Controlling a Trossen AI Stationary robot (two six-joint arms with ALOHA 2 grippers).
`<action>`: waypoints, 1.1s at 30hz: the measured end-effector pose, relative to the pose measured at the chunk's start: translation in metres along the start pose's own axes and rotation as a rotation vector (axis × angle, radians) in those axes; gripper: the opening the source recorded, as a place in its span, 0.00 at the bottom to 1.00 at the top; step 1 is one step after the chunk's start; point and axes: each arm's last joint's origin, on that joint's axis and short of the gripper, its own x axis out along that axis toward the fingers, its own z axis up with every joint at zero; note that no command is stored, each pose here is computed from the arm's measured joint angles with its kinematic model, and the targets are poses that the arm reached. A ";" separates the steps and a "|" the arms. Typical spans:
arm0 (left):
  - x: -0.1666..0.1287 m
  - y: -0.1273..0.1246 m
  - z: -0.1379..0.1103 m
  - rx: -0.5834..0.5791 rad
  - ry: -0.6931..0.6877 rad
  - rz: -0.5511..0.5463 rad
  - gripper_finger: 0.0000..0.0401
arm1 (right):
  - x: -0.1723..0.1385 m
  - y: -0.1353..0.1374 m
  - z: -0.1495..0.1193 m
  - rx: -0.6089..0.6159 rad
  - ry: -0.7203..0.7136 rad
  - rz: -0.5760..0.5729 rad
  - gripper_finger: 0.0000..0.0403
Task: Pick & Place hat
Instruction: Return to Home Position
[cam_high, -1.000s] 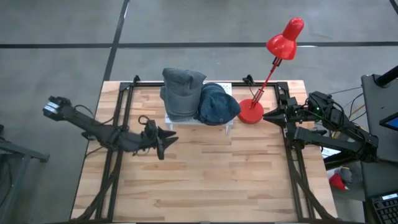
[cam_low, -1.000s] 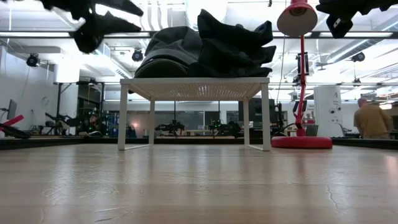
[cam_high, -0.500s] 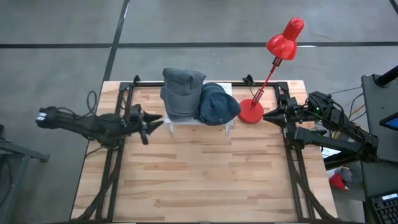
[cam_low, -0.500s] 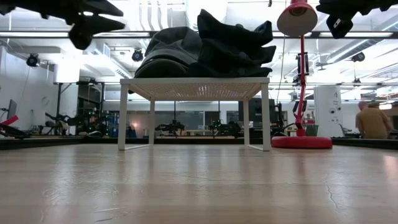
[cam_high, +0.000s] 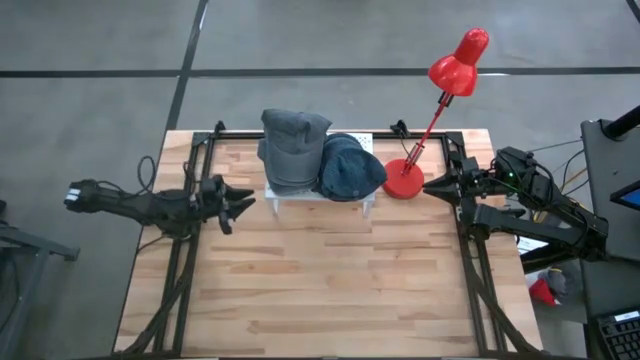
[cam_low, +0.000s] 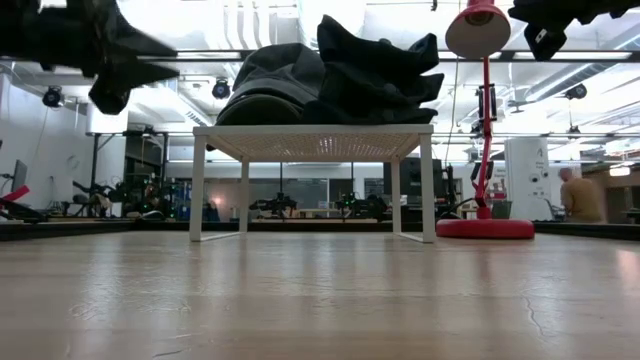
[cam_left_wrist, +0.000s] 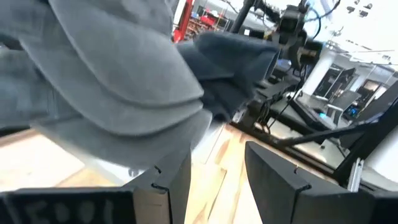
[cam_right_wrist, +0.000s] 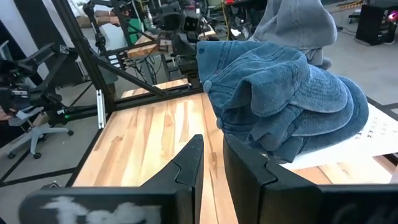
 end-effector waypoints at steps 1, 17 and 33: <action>0.000 0.002 -0.004 -0.005 -0.004 -0.002 0.38 | 0.000 0.000 0.000 0.000 0.000 0.001 0.15; -0.020 0.015 -0.006 0.042 -0.023 -0.006 0.38 | -0.014 0.007 0.001 -0.022 -0.074 0.019 0.15; -0.030 0.030 -0.021 0.035 0.040 0.072 0.38 | -0.020 0.003 -0.035 0.009 -0.171 0.041 0.15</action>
